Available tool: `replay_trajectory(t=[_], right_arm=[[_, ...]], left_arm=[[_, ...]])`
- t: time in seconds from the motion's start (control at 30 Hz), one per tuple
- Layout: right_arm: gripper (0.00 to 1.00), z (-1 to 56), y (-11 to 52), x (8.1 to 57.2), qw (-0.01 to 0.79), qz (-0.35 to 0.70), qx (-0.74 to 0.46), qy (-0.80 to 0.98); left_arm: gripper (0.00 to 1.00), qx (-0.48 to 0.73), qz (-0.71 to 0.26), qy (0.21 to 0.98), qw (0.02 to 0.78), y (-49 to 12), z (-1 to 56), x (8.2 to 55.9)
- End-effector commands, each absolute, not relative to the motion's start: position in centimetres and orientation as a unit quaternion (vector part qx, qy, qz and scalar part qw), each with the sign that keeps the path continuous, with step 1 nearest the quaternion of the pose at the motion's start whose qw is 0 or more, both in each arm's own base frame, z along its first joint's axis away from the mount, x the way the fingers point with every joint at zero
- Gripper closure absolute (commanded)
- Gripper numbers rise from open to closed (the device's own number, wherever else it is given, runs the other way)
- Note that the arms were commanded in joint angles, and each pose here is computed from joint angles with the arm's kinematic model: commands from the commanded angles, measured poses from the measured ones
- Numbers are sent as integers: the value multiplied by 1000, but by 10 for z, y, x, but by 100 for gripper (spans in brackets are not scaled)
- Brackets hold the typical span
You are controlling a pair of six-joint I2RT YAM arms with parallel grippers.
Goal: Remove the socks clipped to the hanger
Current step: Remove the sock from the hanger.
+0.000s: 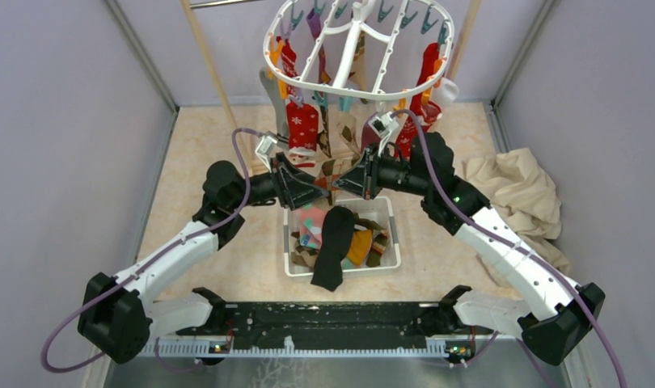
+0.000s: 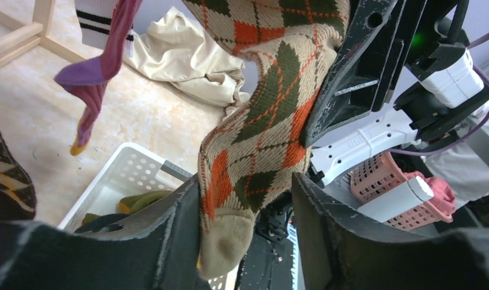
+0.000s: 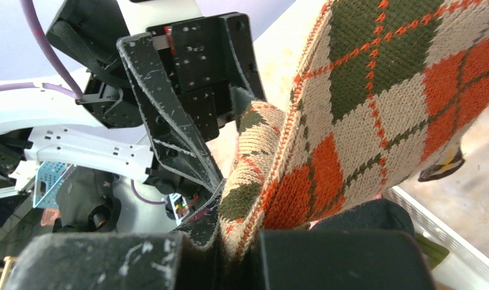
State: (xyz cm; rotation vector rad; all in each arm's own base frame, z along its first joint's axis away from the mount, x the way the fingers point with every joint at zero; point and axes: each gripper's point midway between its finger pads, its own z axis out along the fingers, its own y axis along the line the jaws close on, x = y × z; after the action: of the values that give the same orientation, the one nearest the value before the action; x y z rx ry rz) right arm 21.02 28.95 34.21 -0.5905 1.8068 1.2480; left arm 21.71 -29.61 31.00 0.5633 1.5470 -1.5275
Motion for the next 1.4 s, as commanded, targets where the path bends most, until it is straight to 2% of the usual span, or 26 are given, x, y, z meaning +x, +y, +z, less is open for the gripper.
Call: replay_trajectory(t=[0.0,0.03,0.2,0.37,0.63,0.9,1.3,1.37], right_arm=[[100,343,283,217,446,482,-232,718],[100,343,283,218,446,481,-232,719],[100,338,283,220,447,476,-231,722],[100,331,282,224,448,466,-227,728],[100,318,277,231,452,444,-215,744],[65,315,270,233,460,426,-206,751],[37,321,246,235,487,376,-190,765],[28,321,241,236,492,364,-187,769]], left_arm=[[49,247,-618,606,435,-300,325,216],[54,247,-618,609,431,-301,324,217],[69,248,-613,615,429,-302,325,220],[77,246,-600,629,429,-300,328,222],[81,236,-568,664,426,-298,325,232],[83,204,-518,714,424,-292,304,251],[83,162,-433,776,428,-276,277,278],[83,153,-418,785,431,-272,273,283]])
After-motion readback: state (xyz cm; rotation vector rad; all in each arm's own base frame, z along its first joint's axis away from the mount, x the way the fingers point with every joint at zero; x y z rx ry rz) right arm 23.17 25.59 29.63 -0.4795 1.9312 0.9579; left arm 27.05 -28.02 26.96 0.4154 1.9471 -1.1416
